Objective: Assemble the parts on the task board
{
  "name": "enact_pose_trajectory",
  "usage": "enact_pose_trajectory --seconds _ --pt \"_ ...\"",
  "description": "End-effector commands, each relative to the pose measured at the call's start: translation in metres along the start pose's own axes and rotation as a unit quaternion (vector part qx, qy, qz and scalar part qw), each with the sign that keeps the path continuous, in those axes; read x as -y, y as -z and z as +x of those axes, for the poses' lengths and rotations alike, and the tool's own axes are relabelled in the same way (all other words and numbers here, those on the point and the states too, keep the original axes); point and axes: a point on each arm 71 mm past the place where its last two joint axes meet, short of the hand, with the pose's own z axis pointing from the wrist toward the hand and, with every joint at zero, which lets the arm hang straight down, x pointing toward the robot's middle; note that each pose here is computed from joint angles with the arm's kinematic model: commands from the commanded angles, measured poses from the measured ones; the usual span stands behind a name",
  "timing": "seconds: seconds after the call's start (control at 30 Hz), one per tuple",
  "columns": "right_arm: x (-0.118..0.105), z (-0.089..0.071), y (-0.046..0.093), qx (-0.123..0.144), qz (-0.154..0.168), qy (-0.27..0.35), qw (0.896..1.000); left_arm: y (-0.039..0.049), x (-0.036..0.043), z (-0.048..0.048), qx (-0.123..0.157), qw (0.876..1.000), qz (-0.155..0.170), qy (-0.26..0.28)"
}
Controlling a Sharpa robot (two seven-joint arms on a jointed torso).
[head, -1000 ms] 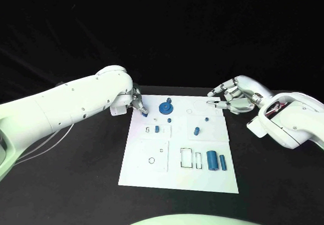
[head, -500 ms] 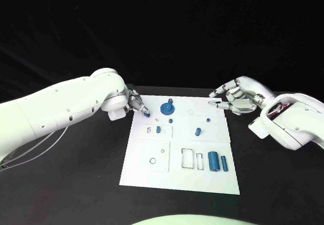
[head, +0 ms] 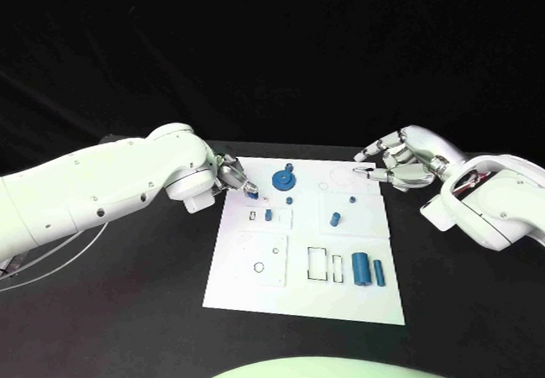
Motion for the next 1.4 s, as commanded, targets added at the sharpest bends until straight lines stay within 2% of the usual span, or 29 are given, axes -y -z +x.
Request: enact_pose_trajectory --seconds 0.03,0.3,0.6,0.97,1.4 --pt "0.000 0.002 0.000 -0.008 -0.003 0.001 1.000 0.0029 0.0009 0.0016 0.043 0.999 0.013 -0.029" --pt "0.000 0.002 0.000 -0.008 -0.002 0.000 1.000 0.0038 -0.0051 0.0187 0.048 0.997 0.020 -0.058" --pt "0.001 0.003 0.001 -0.009 -0.002 -0.001 1.000 0.0030 -0.0062 0.0292 0.049 0.996 0.026 -0.072" --pt "0.001 0.003 0.001 -0.009 -0.002 -0.001 1.000 0.0008 -0.0081 0.0377 0.041 0.995 0.024 -0.085" --pt "0.002 0.003 0.002 -0.009 -0.002 -0.002 1.000 0.0000 -0.0107 0.0405 0.028 0.995 0.016 -0.099"
